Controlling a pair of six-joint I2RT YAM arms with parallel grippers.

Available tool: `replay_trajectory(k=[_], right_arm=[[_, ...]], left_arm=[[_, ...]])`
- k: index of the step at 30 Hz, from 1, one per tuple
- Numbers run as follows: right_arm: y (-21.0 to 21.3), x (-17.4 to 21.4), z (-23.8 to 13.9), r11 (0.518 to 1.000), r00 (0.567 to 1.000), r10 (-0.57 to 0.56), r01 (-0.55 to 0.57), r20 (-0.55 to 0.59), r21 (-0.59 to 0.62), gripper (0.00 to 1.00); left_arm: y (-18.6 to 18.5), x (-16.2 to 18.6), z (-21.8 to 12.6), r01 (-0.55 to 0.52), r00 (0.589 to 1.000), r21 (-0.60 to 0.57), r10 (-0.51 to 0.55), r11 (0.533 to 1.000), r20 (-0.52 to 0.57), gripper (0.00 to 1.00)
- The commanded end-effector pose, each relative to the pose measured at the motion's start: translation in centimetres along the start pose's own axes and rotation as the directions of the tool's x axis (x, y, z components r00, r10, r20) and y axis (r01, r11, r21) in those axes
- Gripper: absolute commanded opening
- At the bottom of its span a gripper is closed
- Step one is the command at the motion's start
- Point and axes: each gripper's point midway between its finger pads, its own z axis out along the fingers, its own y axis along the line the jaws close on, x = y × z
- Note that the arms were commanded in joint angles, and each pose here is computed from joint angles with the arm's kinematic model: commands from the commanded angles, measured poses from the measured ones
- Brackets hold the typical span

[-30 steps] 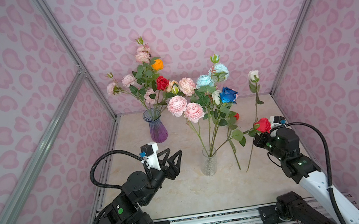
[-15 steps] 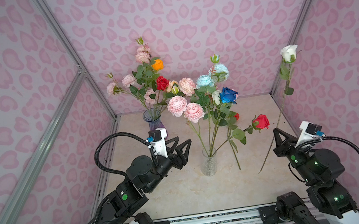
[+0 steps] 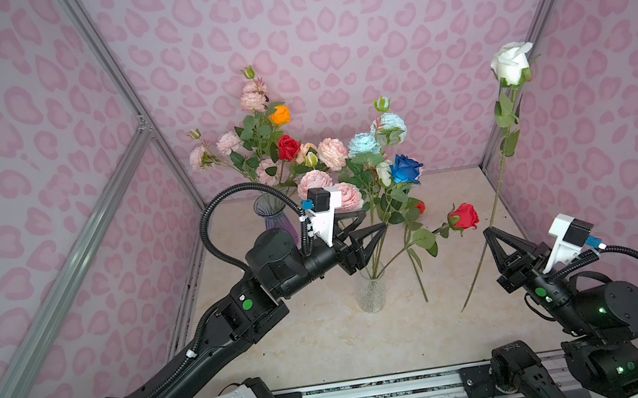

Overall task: Arrange the flowers into the vase
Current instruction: 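Carry the white rose toward the vase while left gripper reaches toward it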

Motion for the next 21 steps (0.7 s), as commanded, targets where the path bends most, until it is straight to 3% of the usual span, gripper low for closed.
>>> replay_trajectory(k=[1,12,17,21], right_arm=[[2.3,-1.4,0.6,0.993,0.999,0.026,-0.023,0.022,-0.120,0.00],[2.3,-0.1,3.2,0.984,0.997,0.066,-0.071,-0.036,-0.164,0.00],[3.1,1.7,4.1,0.985,0.996,0.010,-0.025,-0.088,-0.172,0.00],[4.3,2.7,4.3,0.981,0.993,-0.044,0.023,-0.109,-0.192,0.00]], left_arm=[[-2.5,-2.1,0.9,-0.041,0.998,0.117,0.035,0.992,0.054,0.62],[-4.7,-3.7,8.6,-0.049,0.997,0.199,0.037,0.979,0.067,0.62],[-5.4,-3.1,12.2,-0.032,0.999,0.261,0.026,0.965,0.025,0.60],[-4.6,-2.9,13.2,-0.031,0.999,0.231,0.027,0.972,0.020,0.56]])
